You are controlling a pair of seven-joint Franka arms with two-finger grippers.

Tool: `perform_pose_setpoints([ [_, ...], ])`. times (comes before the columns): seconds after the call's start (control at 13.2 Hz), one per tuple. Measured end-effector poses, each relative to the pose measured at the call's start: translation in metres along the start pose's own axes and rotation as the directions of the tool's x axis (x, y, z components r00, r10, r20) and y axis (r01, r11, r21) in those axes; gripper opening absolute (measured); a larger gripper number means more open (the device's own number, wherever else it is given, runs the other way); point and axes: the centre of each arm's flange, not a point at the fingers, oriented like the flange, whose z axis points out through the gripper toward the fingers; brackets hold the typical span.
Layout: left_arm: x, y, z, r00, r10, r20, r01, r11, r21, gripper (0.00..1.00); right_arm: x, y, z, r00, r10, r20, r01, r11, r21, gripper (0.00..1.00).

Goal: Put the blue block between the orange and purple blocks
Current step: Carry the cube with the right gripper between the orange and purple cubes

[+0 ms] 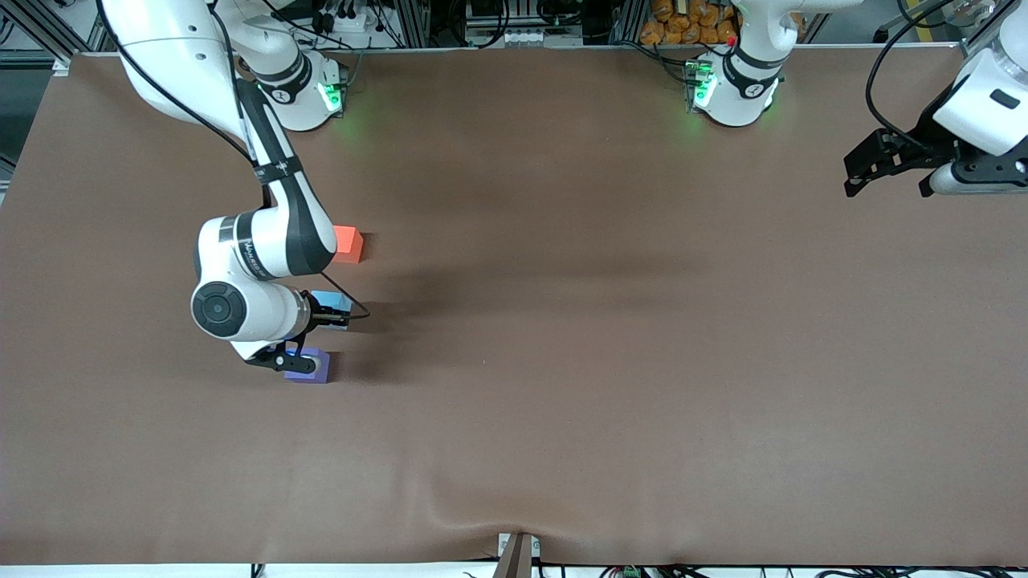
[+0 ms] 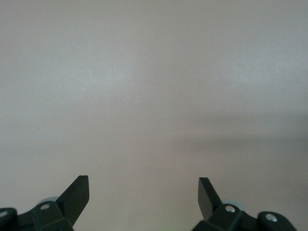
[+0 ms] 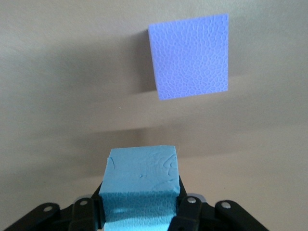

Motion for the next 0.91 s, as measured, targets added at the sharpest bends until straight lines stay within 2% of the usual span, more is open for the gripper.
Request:
perform_pose_setpoints([
  [0.23, 0.004, 0.001, 0.007, 1.0, 0.002, 0.012, -0.002, 1.0, 0.001, 1.0, 0.008, 0.037, 0.022, 0.999, -0.042, -0.011, 0.042, 0.999, 0.011, 0.53],
  [0.45, 0.004, 0.002, 0.008, 1.0, 0.003, 0.015, -0.003, 1.0, 0.001, 1.0, 0.013, 0.067, 0.036, 0.999, -0.031, -0.013, 0.031, 0.999, 0.021, 0.53],
  [0.91, 0.009, 0.003, 0.015, 1.0, 0.006, 0.021, -0.006, 1.0, 0.0, 1.0, 0.004, 0.062, 0.056, 1.0, -0.025, 0.0, 0.025, 0.999, 0.041, 0.53],
])
